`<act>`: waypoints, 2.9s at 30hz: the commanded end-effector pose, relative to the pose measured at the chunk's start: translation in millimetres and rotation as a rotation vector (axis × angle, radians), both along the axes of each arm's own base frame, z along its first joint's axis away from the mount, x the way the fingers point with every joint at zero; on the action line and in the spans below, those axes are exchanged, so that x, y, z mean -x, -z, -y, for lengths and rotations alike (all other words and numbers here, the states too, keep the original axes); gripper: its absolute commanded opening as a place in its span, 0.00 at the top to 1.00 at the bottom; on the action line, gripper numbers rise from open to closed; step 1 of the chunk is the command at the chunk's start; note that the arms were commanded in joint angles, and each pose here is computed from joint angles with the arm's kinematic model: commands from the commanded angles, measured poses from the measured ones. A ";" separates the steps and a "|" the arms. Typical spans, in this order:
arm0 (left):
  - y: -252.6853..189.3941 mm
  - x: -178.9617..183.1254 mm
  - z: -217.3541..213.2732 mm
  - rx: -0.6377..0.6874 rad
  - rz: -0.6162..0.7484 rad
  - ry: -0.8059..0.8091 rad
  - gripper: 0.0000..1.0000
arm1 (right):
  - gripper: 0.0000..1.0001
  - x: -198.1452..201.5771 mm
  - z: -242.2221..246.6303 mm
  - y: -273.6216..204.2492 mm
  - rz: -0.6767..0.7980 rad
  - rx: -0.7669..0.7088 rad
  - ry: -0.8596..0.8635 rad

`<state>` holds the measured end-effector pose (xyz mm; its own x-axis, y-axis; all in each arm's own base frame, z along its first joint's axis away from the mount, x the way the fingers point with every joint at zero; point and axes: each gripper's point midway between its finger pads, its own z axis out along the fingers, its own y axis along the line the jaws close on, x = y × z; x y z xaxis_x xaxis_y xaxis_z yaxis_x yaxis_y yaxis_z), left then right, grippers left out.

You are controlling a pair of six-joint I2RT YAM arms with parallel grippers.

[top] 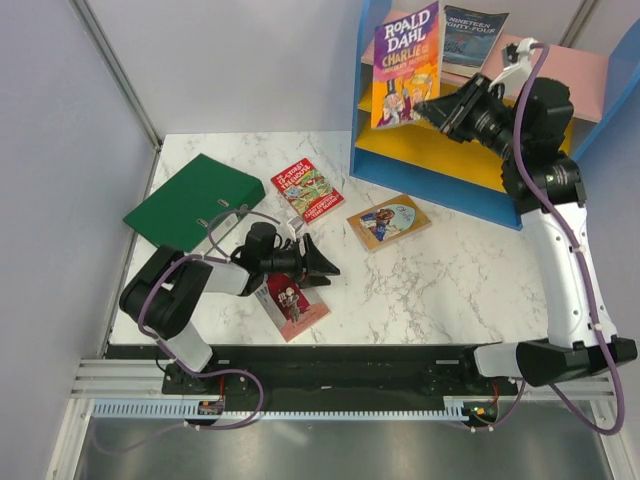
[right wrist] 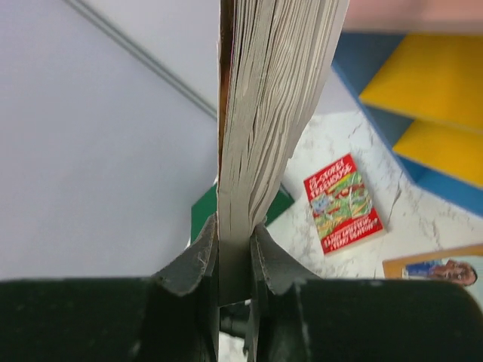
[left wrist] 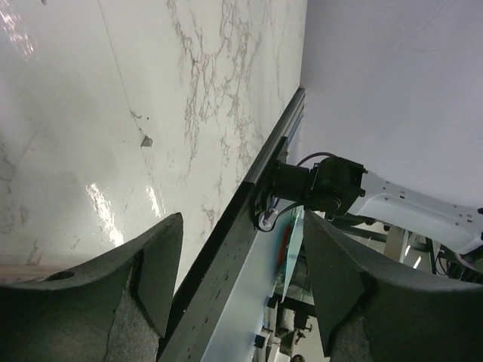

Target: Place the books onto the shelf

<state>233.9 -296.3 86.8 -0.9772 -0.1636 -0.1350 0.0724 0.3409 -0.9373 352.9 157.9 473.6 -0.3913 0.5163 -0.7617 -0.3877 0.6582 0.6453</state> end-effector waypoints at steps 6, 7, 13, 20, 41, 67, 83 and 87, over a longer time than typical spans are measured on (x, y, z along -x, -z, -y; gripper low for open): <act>-4.4 19.0 7.5 -0.011 0.098 0.031 0.28 | 1.00 -56.8 57.0 -89.9 0.124 -0.215 0.162; -2.1 23.7 9.0 -0.016 0.094 0.040 0.29 | 1.00 -60.9 68.7 -98.0 0.128 -0.262 0.186; 7.7 39.1 15.8 -0.042 0.092 0.061 0.29 | 1.00 -92.8 82.6 -114.2 0.154 -0.356 0.220; 8.5 49.6 22.9 -0.039 0.120 0.085 0.30 | 1.00 -140.4 93.3 -105.6 0.107 -0.482 0.206; 21.3 63.3 32.9 -0.022 0.112 0.120 0.31 | 0.80 -180.5 112.0 -50.6 -0.013 -0.525 0.270; 26.6 67.7 30.8 -0.016 0.099 0.121 0.32 | 0.14 -167.7 132.3 -21.1 -0.073 -0.520 0.351; 29.0 70.8 27.5 -0.007 0.090 0.106 0.31 | 0.02 -128.7 149.4 -0.6 -0.113 -0.425 0.419; 25.5 61.6 31.0 -0.047 0.112 0.113 0.30 | 0.02 -88.9 144.9 14.5 -0.130 -0.285 0.428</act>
